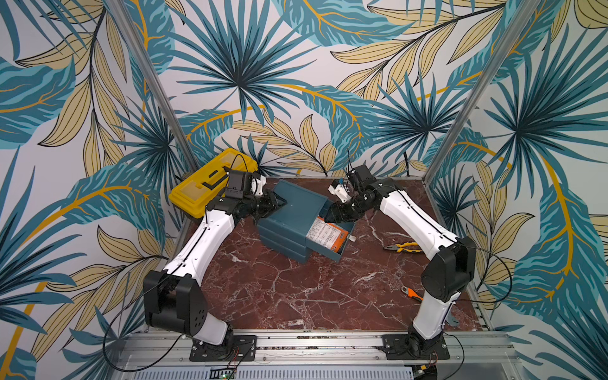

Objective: Take the seed bags out of the drawer
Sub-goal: Open the drawer in the storage box.

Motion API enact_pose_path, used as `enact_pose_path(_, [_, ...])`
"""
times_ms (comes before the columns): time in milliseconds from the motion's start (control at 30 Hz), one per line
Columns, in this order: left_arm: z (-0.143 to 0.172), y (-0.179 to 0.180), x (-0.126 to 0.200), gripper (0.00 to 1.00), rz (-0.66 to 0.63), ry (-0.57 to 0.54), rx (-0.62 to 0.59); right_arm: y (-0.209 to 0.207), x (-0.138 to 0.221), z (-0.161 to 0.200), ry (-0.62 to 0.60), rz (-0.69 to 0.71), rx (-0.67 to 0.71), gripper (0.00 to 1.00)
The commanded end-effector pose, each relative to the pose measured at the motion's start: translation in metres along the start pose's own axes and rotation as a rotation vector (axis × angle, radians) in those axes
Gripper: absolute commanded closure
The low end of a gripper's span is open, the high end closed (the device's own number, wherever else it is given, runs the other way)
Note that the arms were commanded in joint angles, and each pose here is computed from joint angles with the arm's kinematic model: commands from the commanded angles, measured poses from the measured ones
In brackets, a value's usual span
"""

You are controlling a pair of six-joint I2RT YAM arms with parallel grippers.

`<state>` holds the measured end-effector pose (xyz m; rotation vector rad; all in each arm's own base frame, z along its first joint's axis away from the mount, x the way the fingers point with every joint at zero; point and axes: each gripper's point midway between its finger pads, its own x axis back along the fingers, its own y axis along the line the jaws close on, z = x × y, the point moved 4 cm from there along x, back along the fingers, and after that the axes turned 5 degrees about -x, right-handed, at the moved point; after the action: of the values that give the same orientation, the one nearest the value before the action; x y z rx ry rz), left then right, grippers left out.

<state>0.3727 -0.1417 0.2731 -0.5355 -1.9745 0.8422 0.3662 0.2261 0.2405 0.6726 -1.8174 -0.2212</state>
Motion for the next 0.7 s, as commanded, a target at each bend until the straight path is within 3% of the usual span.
enact_pose_path(0, [0.037, 0.062, -0.02, 0.67, -0.218, 0.157, 0.158, -0.001, 0.005, -0.002, 0.001, 0.014, 0.002, 0.45])
enact_pose_path(133, [0.037, 0.063, -0.021, 0.67, -0.221, 0.158, 0.161, 0.003, 0.022, -0.009, -0.046, 0.025, 0.003, 0.45])
enact_pose_path(433, [0.034, 0.063, -0.021, 0.67, -0.219, 0.151, 0.163, 0.01, 0.057, 0.004, -0.02, 0.08, 0.07, 0.49])
enact_pose_path(533, [0.033, 0.061, -0.02, 0.67, -0.218, 0.145, 0.16, 0.005, 0.067, 0.015, -0.016, 0.123, 0.034, 0.52])
enact_pose_path(667, [0.033, 0.062, -0.02, 0.67, -0.22, 0.143, 0.162, -0.004, 0.087, 0.027, -0.102, 0.155, -0.097, 0.52])
